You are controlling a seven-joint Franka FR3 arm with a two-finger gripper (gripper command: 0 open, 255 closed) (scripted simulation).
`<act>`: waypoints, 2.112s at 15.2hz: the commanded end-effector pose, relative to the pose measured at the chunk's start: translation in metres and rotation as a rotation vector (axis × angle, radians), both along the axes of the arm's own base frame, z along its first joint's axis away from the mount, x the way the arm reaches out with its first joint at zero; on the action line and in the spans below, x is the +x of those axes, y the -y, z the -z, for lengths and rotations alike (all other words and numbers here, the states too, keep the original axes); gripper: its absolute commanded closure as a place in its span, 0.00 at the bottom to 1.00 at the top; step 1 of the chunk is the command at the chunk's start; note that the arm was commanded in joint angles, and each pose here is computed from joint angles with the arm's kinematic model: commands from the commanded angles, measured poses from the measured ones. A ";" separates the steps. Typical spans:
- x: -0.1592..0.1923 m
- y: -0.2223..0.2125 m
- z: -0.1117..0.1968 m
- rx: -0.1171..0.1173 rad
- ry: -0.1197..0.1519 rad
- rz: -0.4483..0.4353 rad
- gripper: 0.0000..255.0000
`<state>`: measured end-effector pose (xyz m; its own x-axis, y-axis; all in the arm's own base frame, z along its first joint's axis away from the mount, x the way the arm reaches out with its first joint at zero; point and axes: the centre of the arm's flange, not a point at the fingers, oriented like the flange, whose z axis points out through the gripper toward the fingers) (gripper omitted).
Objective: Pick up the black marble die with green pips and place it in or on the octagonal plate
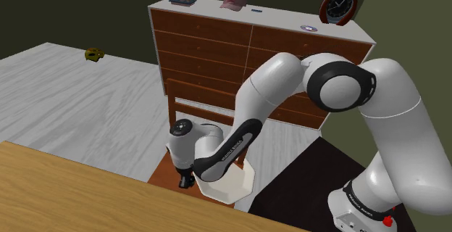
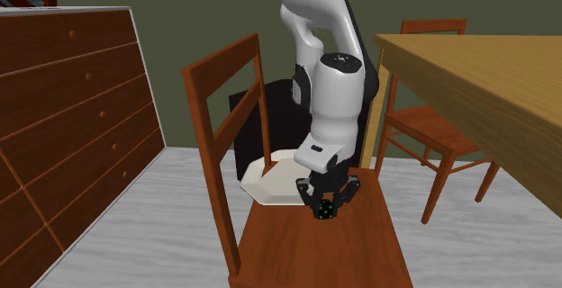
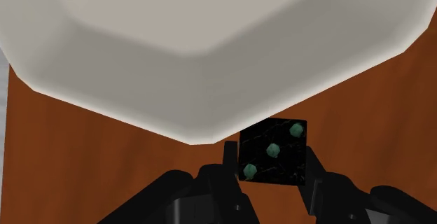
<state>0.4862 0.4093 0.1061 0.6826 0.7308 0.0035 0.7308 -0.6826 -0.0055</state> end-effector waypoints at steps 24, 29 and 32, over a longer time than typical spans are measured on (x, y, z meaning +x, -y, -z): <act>-0.034 0.087 -0.090 -0.003 -0.001 0.001 1.00; -0.059 0.153 -0.089 -0.003 -0.001 0.001 1.00; -0.059 0.153 -0.073 -0.003 -0.001 0.001 1.00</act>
